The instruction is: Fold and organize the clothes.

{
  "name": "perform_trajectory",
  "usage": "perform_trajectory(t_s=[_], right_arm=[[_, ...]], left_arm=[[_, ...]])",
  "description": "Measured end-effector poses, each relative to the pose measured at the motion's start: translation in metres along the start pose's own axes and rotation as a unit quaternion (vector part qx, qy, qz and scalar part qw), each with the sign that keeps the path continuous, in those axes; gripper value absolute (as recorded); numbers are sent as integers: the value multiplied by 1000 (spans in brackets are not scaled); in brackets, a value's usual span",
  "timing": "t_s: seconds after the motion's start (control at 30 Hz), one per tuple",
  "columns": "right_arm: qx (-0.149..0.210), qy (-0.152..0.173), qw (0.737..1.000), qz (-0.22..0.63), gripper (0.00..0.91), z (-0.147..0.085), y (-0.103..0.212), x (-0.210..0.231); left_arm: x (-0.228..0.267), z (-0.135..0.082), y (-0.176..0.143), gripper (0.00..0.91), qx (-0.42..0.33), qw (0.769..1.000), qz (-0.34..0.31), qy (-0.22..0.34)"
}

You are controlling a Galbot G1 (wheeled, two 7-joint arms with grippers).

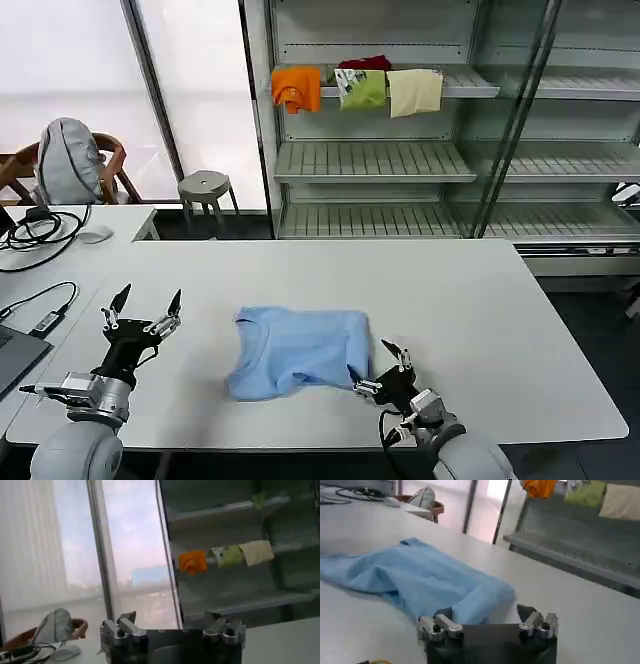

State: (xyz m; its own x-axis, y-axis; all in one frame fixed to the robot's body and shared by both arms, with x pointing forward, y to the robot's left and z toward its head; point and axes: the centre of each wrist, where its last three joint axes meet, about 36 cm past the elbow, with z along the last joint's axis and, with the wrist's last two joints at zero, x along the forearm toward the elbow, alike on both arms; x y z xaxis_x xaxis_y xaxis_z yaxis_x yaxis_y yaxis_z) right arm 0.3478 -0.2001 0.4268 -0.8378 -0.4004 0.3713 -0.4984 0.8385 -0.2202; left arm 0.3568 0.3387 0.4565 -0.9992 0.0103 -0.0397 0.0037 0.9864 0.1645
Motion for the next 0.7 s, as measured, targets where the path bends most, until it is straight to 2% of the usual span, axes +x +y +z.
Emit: perform_trajectory(t_s=[0.37,0.7], right_arm=[[2,30,1000,9,907,5,-4,15],[-9,37,999,33,907,4,-13,15]], left_arm=[[2,2,-2,907,-2,1000,-2,-3],[6,2,1,907,-7,1000,-5,-3]])
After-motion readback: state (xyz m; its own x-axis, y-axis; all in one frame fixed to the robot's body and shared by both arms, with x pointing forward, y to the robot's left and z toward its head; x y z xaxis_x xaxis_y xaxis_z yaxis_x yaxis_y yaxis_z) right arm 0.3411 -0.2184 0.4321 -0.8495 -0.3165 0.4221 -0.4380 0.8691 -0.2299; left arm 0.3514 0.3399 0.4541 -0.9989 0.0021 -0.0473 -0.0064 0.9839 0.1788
